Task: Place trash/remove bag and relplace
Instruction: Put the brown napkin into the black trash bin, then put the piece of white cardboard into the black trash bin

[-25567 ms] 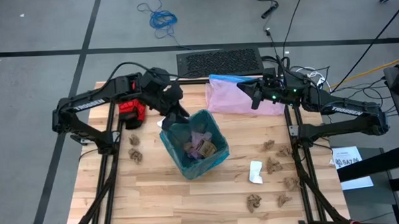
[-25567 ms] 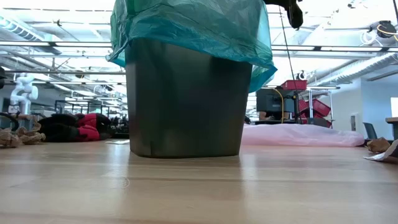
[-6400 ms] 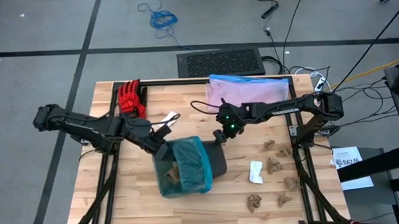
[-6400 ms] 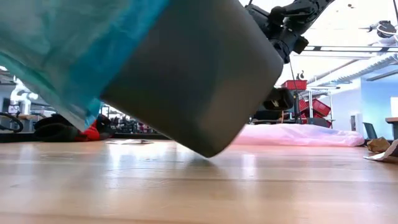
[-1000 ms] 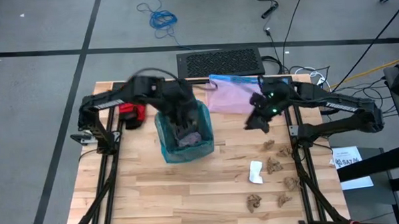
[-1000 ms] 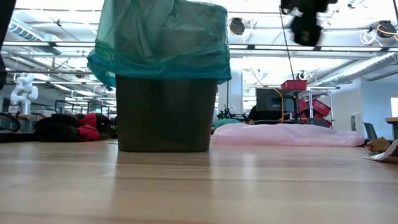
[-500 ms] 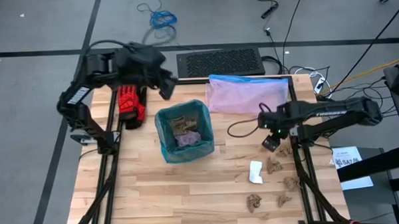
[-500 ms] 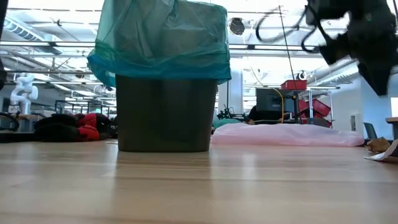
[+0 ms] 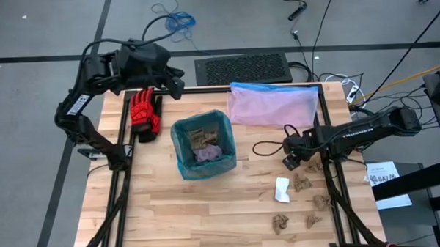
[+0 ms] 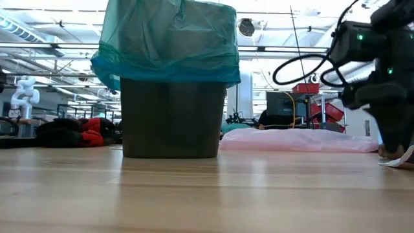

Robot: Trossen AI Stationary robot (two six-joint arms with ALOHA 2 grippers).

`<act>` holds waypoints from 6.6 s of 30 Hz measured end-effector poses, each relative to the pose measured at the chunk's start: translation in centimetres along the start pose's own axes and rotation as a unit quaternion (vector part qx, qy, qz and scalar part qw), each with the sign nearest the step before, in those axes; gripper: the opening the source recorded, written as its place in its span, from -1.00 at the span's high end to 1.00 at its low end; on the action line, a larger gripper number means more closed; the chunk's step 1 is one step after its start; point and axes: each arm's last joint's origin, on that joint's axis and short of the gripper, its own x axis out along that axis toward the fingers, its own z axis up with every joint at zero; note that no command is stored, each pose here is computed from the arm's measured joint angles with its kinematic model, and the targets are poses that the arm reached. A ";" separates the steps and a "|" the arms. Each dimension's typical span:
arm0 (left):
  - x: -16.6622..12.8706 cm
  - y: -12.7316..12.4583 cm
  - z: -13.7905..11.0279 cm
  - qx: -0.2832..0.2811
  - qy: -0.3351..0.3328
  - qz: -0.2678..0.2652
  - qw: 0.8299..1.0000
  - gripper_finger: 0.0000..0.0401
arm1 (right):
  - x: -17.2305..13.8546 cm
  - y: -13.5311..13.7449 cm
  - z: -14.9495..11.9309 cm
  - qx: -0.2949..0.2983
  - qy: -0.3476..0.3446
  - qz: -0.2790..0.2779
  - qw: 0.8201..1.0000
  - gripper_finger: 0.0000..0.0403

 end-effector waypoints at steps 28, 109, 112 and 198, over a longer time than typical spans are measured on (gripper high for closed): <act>-1.1 8.1 -5.7 -0.037 -0.156 -0.088 0.983 1.00 | -21.7 11.9 9.0 -0.155 -0.309 0.230 0.910 1.00; -2.0 8.8 -7.1 0.019 -0.112 -0.080 0.990 1.00 | 0.8 16.3 -7.1 0.220 -0.029 -0.031 0.975 0.69; -2.0 8.9 -7.1 0.018 -0.113 -0.076 0.991 1.00 | 0.8 16.5 -6.9 0.219 -0.026 -0.020 0.975 0.93; -2.1 10.1 -9.0 0.107 -0.024 -0.028 0.994 1.00 | 3.2 30.8 -1.7 -0.289 -0.106 -0.015 0.951 0.99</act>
